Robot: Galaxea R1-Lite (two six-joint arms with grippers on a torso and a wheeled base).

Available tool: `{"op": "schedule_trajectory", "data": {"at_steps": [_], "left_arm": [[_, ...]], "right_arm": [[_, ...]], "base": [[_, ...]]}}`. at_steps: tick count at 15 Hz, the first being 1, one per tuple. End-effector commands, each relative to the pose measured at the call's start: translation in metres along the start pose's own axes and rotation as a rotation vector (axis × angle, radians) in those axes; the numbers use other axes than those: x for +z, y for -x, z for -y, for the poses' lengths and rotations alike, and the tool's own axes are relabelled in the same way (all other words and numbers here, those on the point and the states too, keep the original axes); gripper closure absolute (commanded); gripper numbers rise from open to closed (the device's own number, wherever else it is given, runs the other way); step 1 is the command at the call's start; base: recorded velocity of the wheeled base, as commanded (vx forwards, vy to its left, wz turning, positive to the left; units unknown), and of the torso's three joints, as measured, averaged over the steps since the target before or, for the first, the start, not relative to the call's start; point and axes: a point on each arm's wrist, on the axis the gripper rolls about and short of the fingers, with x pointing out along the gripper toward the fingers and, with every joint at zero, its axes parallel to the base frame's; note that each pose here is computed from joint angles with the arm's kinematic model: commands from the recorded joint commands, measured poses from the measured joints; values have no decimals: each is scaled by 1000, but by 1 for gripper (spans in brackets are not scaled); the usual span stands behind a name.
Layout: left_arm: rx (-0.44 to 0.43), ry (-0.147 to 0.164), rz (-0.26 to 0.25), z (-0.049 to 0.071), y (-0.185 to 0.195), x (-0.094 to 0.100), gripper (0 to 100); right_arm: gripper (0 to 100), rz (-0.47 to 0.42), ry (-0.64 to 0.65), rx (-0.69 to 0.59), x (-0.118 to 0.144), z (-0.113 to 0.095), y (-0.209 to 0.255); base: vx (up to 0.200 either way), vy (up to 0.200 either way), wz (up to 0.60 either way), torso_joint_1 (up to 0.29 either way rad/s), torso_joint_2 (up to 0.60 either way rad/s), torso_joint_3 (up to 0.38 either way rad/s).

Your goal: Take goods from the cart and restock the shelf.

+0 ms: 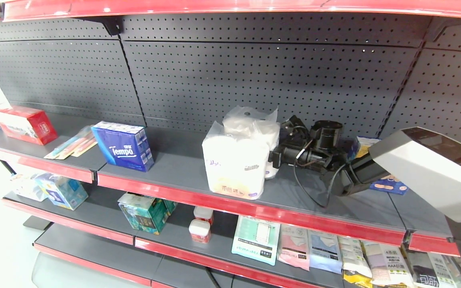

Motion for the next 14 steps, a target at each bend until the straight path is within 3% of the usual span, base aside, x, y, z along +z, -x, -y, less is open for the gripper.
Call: {"op": "schedule_trajectory", "data": {"at_steps": [1, 14], "left_arm": [[0, 0, -1, 0, 0, 0, 0], [0, 1, -1, 0, 0, 0, 0]], "right_arm": [[100, 3, 2, 0, -1, 2, -1], [100, -65, -25, -44, -17, 15, 10]], "base": [[0, 0, 0, 0, 0, 0], [0, 0, 0, 0, 0, 0]]}}
